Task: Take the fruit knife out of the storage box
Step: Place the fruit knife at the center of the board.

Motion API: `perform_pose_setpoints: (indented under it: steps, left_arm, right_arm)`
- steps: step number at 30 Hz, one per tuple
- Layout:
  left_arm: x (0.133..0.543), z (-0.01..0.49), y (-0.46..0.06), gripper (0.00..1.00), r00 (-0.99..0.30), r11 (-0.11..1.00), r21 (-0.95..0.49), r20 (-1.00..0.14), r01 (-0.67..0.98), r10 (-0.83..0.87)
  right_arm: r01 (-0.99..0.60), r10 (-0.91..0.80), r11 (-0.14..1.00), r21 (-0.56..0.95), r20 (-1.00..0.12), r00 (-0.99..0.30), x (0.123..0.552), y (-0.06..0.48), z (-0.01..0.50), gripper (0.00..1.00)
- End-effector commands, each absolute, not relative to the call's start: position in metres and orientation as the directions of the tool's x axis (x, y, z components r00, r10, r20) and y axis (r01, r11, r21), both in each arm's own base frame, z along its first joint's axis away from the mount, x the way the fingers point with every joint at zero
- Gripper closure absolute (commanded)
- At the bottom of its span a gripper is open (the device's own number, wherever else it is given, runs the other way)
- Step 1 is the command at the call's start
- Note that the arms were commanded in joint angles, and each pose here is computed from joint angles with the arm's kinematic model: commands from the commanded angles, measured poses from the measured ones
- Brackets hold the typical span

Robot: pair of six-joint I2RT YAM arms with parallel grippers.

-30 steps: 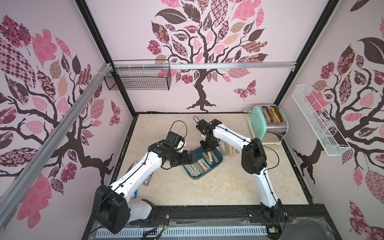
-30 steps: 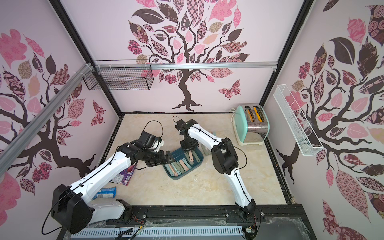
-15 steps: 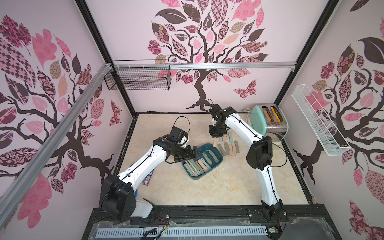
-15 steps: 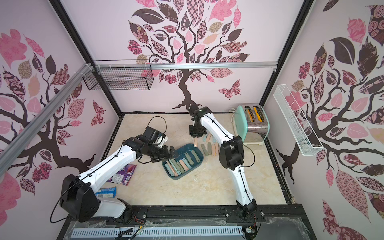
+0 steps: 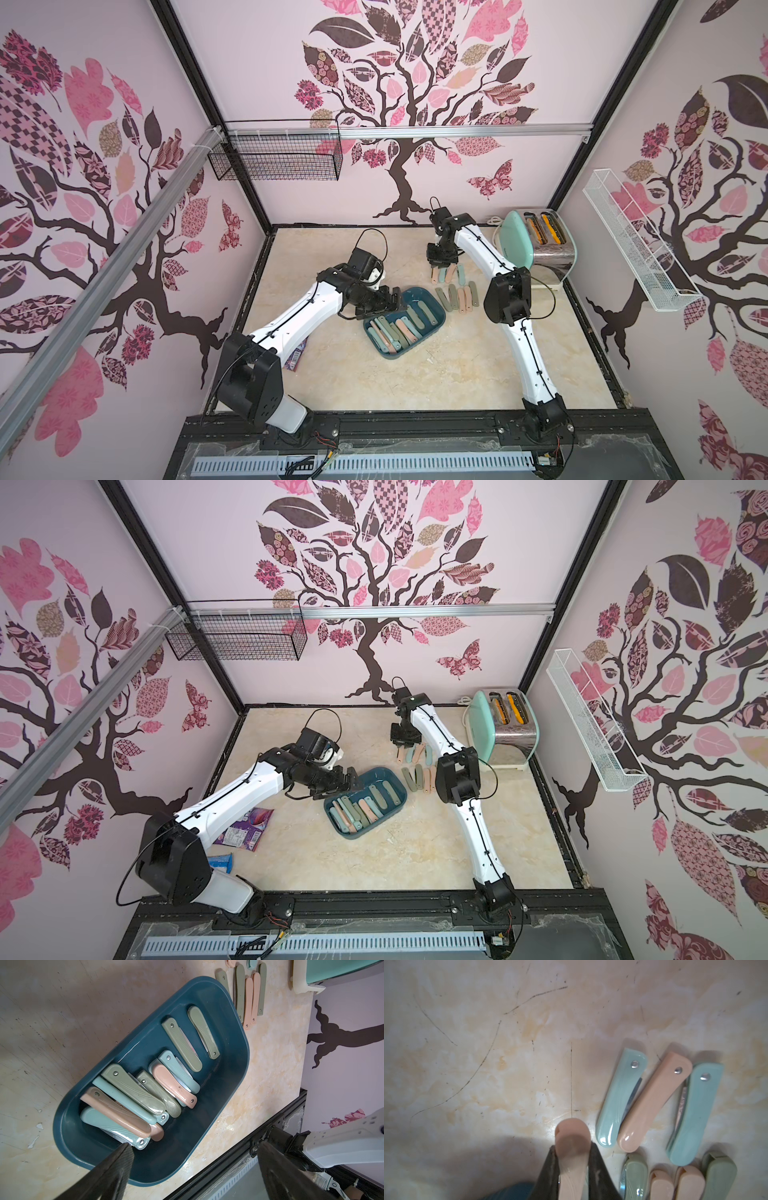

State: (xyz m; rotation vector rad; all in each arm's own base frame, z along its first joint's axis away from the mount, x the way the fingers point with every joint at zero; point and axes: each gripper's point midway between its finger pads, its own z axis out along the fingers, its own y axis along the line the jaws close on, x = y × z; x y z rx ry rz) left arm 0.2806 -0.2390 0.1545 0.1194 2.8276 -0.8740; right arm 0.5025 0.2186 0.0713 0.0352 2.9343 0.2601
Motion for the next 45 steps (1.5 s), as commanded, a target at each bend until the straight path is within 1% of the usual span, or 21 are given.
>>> perform_pose_setpoints:
  steps: [1,11,13,20,24,26,30,32,38,41,42,45]
  left_arm:
    - [0.284,0.158,-0.245,0.02,-0.980,0.813,-0.565,-0.199,0.140,0.030]
    - [0.280,0.147,-0.243,0.02,-0.986,0.826,-0.550,-0.162,0.124,0.040]
    - [0.278,0.145,-0.241,0.02,-0.987,0.830,-0.544,-0.157,0.122,0.043]
    - [0.277,0.142,-0.240,0.02,-0.988,0.835,-0.536,-0.148,0.125,0.053]
    - [0.278,0.140,-0.241,0.02,-0.988,0.835,-0.536,-0.145,0.125,0.055]
    - [0.279,0.140,-0.241,0.02,-0.988,0.835,-0.536,-0.146,0.126,0.055]
    - [0.279,0.141,-0.241,0.02,-0.987,0.835,-0.535,-0.147,0.129,0.058]
    - [0.279,0.142,-0.241,0.02,-0.987,0.835,-0.535,-0.149,0.129,0.058]
    - [0.275,0.148,-0.235,0.02,-0.984,0.842,-0.521,-0.169,0.139,0.058]
    - [0.271,0.152,-0.228,0.02,-0.981,0.851,-0.505,-0.188,0.144,0.055]
    - [0.270,0.154,-0.225,0.02,-0.980,0.855,-0.498,-0.194,0.143,0.051]
    - [0.265,0.158,-0.213,0.02,-0.979,0.862,-0.491,-0.201,0.128,0.031]
  right_arm:
    - [-0.027,0.025,0.980,0.195,-0.258,-0.966,0.516,0.226,0.082,0.85]
    - [-0.012,0.045,0.979,0.202,-0.278,-0.960,0.536,0.221,0.054,0.84]
    - [-0.013,0.051,0.977,0.213,-0.292,-0.955,0.542,0.221,0.055,0.80]
    - [-0.007,0.067,0.970,0.242,-0.296,-0.953,0.549,0.219,0.053,0.75]
    - [-0.006,0.069,0.969,0.248,-0.290,-0.954,0.549,0.219,0.052,0.68]
    - [-0.006,0.068,0.969,0.249,-0.288,-0.955,0.548,0.218,0.053,0.61]
    - [-0.006,0.065,0.970,0.243,-0.280,-0.958,0.545,0.216,0.053,0.58]
    - [-0.005,0.065,0.971,0.239,-0.285,-0.956,0.544,0.215,0.057,0.58]
    - [-0.022,0.077,0.956,0.291,-0.323,-0.943,0.539,0.224,0.099,0.59]
    - [-0.036,0.067,0.949,0.312,-0.313,-0.947,0.523,0.232,0.114,0.60]
    - [-0.051,0.059,0.945,0.322,-0.323,-0.944,0.516,0.235,0.127,0.60]
    - [-0.092,0.017,0.940,0.329,-0.314,-0.949,0.491,0.249,0.138,0.61]
